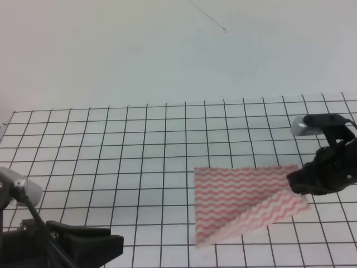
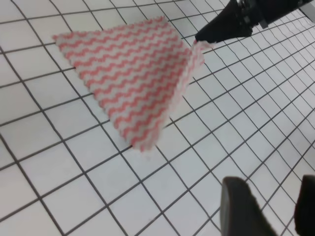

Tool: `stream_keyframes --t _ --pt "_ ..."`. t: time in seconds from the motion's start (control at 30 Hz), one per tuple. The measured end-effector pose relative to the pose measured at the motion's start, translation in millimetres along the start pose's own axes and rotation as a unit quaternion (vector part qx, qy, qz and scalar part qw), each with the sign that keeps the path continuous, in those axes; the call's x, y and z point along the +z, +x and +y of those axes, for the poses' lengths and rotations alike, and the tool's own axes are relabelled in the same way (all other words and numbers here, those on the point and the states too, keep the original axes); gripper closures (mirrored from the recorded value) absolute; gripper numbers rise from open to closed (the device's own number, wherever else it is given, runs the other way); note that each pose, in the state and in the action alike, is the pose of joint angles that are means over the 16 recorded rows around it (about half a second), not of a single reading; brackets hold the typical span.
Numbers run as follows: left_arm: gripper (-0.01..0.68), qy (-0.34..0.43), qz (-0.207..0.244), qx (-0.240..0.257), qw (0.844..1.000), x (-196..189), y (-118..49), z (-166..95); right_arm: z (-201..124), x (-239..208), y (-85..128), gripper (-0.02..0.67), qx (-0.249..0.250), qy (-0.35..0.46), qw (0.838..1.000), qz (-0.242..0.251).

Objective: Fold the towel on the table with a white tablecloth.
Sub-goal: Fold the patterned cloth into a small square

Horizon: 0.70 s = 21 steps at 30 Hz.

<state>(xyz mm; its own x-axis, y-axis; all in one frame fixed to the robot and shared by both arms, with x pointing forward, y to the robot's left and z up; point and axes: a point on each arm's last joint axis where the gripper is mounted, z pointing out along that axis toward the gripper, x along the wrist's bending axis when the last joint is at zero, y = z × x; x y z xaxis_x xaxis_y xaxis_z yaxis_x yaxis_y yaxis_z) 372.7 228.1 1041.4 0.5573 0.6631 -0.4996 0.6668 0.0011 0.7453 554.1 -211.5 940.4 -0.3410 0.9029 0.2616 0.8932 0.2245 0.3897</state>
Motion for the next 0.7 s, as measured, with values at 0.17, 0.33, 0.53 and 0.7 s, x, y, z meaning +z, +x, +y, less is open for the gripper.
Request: stream_keyframes --t 0.17,0.33,0.53,0.7 --pt "0.430 0.000 -0.001 -0.001 1.000 0 -0.2 0 7 6 -7 0.652 0.013 -0.017 1.000 -0.015" --pt "0.430 0.000 0.002 0.000 1.000 0 0.3 0 9 16 -13 0.646 0.020 -0.021 0.999 -0.027" --pt "0.430 0.003 0.016 0.008 1.000 0 3.1 0 10 26 -19 0.592 0.017 -0.021 0.999 -0.036" --pt "0.430 0.008 0.029 0.017 0.999 1 6.6 4 13 27 -20 0.498 0.007 -0.030 0.999 -0.042"
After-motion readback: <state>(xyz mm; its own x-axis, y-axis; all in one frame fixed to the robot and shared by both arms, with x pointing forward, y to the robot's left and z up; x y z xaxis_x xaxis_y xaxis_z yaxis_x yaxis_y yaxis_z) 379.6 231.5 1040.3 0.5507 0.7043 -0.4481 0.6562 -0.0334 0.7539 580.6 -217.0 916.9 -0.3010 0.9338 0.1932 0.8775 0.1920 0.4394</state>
